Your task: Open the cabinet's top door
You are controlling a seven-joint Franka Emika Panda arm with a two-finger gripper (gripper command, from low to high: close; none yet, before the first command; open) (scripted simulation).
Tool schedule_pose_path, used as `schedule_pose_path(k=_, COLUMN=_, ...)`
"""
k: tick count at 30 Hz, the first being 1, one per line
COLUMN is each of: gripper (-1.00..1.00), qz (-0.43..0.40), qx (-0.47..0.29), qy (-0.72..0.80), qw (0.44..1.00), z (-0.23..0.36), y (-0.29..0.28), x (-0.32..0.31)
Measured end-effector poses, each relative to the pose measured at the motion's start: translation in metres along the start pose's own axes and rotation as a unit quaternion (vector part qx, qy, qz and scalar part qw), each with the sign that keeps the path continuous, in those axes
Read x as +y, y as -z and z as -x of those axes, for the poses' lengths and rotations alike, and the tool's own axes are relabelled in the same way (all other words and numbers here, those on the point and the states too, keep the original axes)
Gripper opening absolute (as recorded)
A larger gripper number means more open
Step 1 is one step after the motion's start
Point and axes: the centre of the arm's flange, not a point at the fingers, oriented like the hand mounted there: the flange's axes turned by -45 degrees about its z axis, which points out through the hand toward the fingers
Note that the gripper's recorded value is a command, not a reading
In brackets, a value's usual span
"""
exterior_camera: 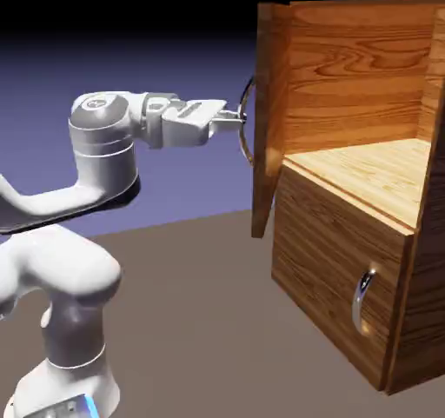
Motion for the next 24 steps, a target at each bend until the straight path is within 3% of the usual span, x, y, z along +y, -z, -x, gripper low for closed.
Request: schedule_pose_path(k=24, gripper=-1.0, qz=0.223, qx=0.0, qy=0.0, qw=0.975, z=0.0, y=0.163, x=-0.104)
